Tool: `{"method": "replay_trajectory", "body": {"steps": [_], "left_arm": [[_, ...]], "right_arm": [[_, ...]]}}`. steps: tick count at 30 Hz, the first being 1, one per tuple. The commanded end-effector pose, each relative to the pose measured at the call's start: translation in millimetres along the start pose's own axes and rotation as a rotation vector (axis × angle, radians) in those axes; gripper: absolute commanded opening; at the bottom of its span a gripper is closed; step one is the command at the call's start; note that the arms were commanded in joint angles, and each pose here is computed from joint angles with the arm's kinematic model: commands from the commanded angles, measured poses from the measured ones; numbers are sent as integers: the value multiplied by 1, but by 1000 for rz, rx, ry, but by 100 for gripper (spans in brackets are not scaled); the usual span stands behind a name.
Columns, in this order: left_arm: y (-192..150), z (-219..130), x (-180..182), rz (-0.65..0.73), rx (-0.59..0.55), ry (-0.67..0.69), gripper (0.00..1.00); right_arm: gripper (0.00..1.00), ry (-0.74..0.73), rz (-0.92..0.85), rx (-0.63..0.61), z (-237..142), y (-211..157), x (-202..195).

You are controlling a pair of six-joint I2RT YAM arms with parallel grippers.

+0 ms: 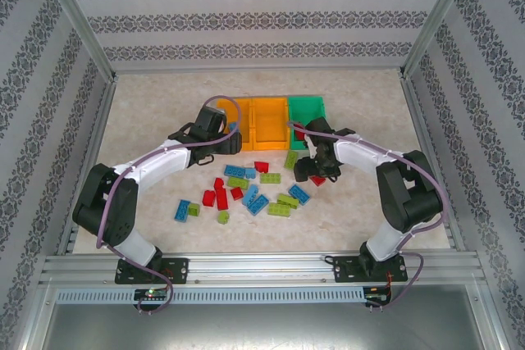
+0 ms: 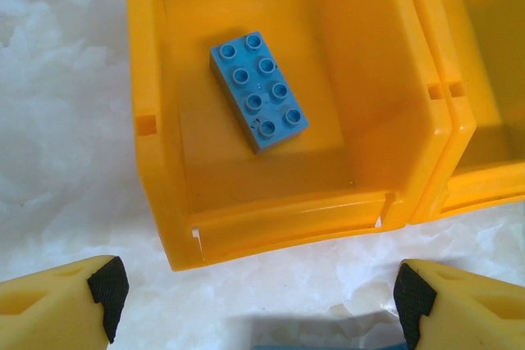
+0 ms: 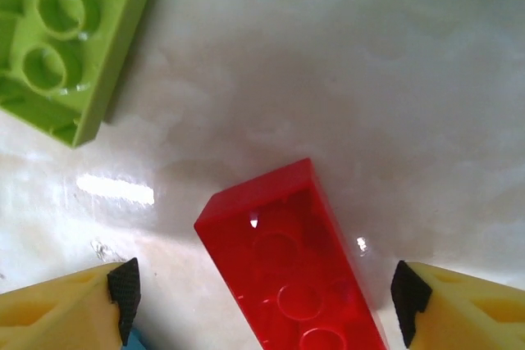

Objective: Sort the legos into containers by color

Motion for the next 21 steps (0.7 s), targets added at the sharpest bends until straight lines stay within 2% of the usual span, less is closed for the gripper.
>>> {"method": "replay_trajectory", "body": {"steps": [1, 6, 12, 15, 17, 21], "left_arm": [[6, -8, -4, 1, -45, -21, 86], [6, -8, -5, 0, -46, -25, 86], [7, -12, -5, 0, -51, -24, 86], [5, -14, -2, -4, -56, -18, 86], [3, -16, -1, -6, -59, -14, 87], [0, -22, 5, -8, -64, 7, 87]], "right_arm": [[76, 44, -8, 45, -1, -8, 4], [71, 17, 4, 27, -2, -8, 4], [50, -55, 25, 58, 6, -7, 0], [35, -77, 30, 53, 6, -4, -1], [29, -60, 27, 5, 0, 0, 2], [26, 16, 31, -122, -26, 16, 12]]}}
Point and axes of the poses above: each hand's point on the last joint's axis, 136 mm out from that joint toward the fingers, its own z axis out along the fingers, its own x axis along the line the jaws close on, y = z × x, the point moved 4 cm from there along -z, back along the fingers
